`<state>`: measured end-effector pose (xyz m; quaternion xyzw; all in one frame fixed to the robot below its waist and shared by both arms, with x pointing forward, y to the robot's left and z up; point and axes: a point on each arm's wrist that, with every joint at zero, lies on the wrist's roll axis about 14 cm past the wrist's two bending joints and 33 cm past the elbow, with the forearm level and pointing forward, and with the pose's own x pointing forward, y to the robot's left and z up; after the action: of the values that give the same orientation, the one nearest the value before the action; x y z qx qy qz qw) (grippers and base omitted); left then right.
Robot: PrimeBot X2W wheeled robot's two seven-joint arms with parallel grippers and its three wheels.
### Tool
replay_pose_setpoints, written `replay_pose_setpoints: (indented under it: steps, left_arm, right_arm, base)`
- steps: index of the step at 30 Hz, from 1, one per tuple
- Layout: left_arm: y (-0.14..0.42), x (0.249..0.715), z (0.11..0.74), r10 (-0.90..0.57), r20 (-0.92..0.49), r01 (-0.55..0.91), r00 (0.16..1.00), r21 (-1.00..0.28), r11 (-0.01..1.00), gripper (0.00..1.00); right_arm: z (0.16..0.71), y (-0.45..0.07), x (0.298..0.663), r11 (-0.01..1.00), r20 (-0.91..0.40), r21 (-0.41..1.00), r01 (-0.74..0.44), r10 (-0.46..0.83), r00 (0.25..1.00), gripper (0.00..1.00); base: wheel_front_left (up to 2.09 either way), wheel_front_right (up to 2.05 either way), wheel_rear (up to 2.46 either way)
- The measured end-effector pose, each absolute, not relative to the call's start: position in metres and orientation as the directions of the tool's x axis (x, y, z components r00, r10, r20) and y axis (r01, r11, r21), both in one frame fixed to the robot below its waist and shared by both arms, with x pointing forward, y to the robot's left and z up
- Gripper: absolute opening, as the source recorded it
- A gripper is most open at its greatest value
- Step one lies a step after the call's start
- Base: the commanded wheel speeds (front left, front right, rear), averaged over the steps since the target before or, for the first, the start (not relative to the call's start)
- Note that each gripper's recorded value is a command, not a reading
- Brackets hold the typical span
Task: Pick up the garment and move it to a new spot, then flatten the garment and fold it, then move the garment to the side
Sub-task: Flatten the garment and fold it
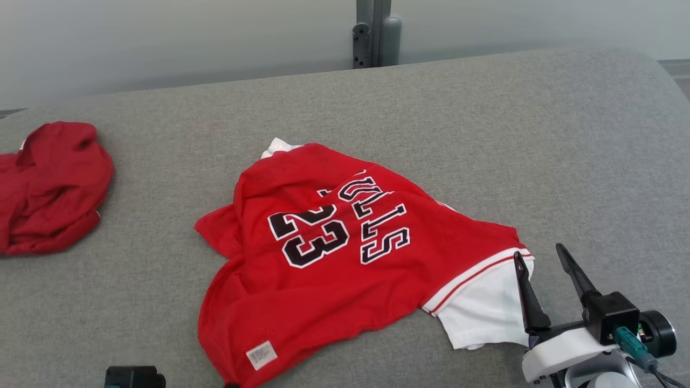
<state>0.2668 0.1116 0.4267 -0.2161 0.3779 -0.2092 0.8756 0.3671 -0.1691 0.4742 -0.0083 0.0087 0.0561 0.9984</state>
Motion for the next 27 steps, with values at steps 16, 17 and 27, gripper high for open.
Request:
replay_pose_setpoints:
  steps: [16,17,27]
  left_arm:
    - [0.134,0.236,0.372,-0.417,-0.653,0.035,0.632,-0.513,0.857,1.0]
    - [0.136,0.233,0.37,-0.409,-0.664,0.026,0.626,-0.507,0.862,1.0]
    - [0.157,0.274,0.389,-0.324,-0.603,-0.001,0.729,-0.474,0.88,1.0]
  right_arm:
    - [0.476,-0.154,0.366,0.985,-0.015,-0.028,-0.171,0.171,0.985,1.0]
    - [0.476,-0.154,0.365,0.985,-0.014,-0.028,-0.17,0.17,0.985,1.0]
    - [0.477,-0.163,0.356,0.99,-0.012,-0.026,-0.141,0.141,0.99,1.0]
  base:
    - [0.0,0.0,0.0]
    - [0.0,0.0,0.0]
    - [0.0,0.0,0.0]
